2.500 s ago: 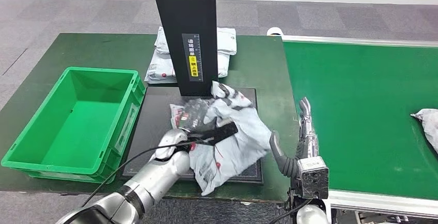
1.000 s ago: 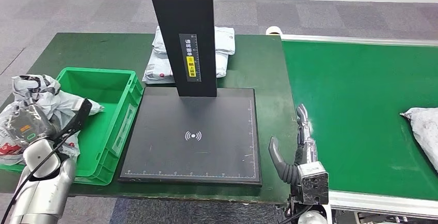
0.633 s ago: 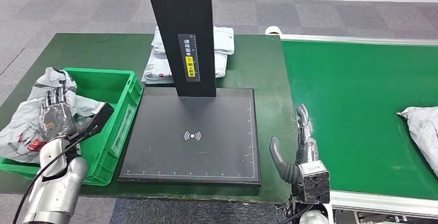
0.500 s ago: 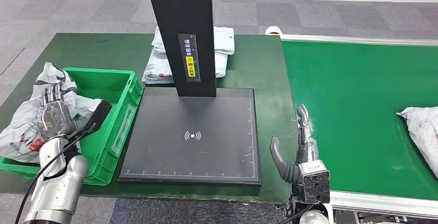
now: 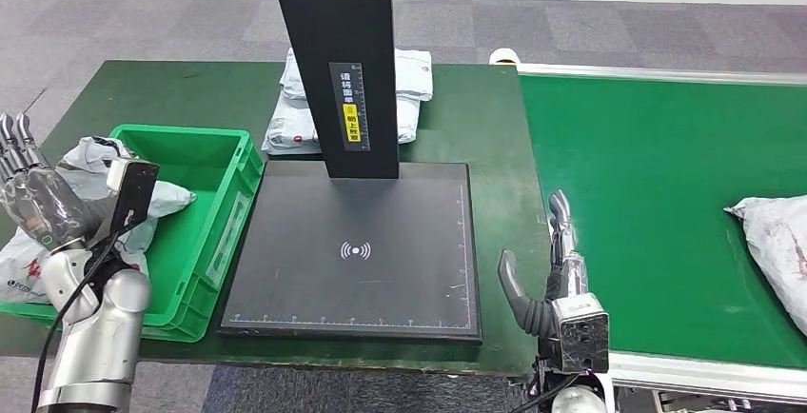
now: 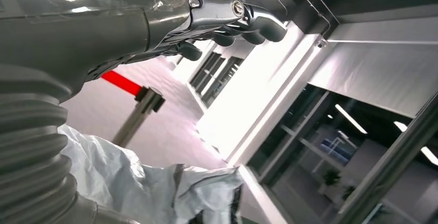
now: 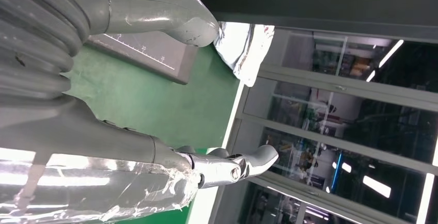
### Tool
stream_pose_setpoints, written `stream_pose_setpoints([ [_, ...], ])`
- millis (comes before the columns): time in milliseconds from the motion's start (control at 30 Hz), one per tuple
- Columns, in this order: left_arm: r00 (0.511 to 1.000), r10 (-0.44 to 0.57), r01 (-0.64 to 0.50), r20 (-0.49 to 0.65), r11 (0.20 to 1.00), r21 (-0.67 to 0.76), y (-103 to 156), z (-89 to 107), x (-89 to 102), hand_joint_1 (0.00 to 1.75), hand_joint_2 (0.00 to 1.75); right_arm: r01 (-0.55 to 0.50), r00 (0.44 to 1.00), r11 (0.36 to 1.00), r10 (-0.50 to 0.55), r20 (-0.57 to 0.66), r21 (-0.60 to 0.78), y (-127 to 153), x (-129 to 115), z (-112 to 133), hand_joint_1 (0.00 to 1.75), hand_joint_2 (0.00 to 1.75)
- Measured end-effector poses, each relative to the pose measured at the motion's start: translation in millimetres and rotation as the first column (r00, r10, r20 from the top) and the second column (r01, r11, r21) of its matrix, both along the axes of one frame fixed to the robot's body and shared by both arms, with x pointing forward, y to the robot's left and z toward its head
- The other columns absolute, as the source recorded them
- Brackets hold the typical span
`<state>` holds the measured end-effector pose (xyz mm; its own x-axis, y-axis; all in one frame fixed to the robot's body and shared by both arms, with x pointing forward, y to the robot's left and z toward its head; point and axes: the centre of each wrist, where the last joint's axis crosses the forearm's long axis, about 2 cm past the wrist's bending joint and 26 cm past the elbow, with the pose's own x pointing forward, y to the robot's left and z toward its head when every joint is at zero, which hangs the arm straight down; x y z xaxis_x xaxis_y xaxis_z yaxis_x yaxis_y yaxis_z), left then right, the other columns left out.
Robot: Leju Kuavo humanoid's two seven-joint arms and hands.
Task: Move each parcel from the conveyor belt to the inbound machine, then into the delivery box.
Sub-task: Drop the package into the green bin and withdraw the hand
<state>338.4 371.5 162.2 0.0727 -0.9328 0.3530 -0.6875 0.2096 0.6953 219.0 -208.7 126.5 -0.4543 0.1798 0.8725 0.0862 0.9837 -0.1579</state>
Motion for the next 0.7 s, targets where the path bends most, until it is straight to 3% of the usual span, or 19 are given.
stream_pose_setpoints([
  [133, 0.997, -0.054, 0.055, 0.049, 0.998, -0.022, -13.3, 6.2, -0.5, 0.00, 1.75, 0.006, 1.000, 1.000, -0.006, 0.000, 0.001, 0.7, 0.4, 0.6, 0.00, 1.75],
  [267, 0.976, -0.212, 0.215, 0.039, 0.970, -0.114, -39.7, 9.6, 6.0, 0.00, 1.75, 0.005, 1.000, 1.000, -0.005, 0.001, 0.018, 0.7, 2.1, 1.5, 0.00, 1.75],
  [367, 0.933, -0.358, 0.356, 0.033, 0.909, -0.216, -67.7, 11.9, 12.8, 0.00, 1.75, -0.007, 1.000, 0.999, 0.008, -0.006, 0.041, 0.9, 3.4, 0.8, 0.00, 1.75],
  [500, 0.889, -0.456, 0.448, 0.036, 0.850, -0.279, -89.5, 14.2, 17.3, 0.00, 1.75, -0.014, 1.000, 0.999, 0.015, -0.014, 0.051, 1.3, 4.9, -0.4, 0.00, 1.75],
  [633, 0.780, -0.623, 0.585, 0.056, 0.696, -0.417, -114.8, 10.7, 24.9, 0.00, 1.75, -0.038, 0.999, 0.998, 0.039, -0.029, 0.056, 2.9, 14.3, -0.2, 0.00, 1.75],
  [700, 0.688, -0.717, 0.662, 0.112, 0.558, -0.500, -139.5, 5.9, 29.5, 0.00, 1.75, -0.035, 0.999, 0.998, 0.036, -0.029, 0.046, 4.2, 25.5, 1.1, 0.00, 0.87],
])
